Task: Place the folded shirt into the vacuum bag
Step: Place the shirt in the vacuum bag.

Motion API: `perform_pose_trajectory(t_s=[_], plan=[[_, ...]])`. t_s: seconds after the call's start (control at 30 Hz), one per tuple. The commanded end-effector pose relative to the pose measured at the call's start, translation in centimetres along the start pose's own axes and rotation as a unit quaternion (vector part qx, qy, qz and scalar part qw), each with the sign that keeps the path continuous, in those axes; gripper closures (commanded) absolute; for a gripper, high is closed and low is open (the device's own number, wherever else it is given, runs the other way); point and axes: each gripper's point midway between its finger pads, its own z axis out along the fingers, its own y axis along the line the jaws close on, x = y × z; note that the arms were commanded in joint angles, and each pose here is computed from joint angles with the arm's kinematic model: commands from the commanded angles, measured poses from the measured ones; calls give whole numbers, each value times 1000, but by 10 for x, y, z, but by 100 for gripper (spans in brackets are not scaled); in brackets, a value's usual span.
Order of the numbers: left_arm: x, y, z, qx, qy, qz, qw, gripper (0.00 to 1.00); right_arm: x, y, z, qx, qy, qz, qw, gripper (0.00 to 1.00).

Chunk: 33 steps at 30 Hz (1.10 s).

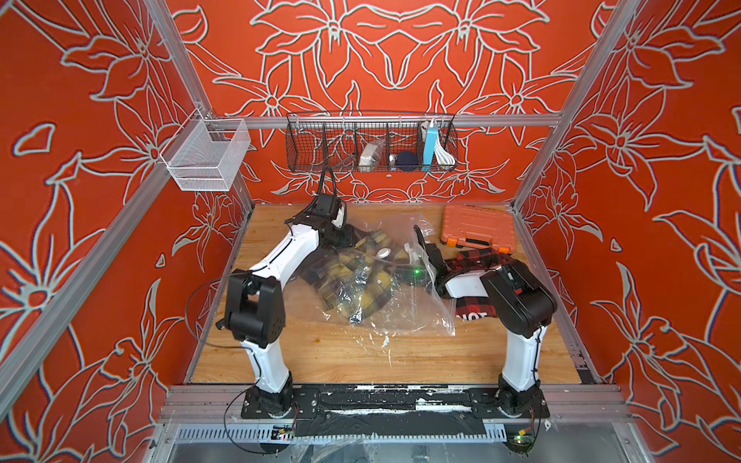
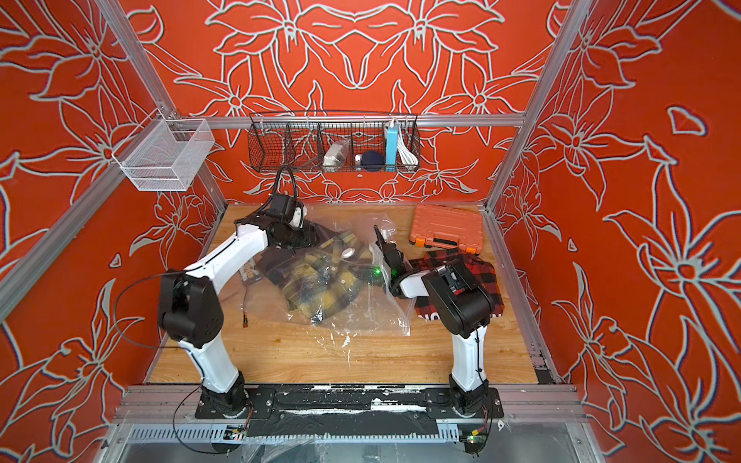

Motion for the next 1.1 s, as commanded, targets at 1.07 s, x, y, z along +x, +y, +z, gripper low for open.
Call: perform_pose_trajectory(t_s=[1.07], plan=[[100, -233, -16, 147, 182, 139, 962, 51, 25, 17, -90, -37, -2, 106, 994, 27]])
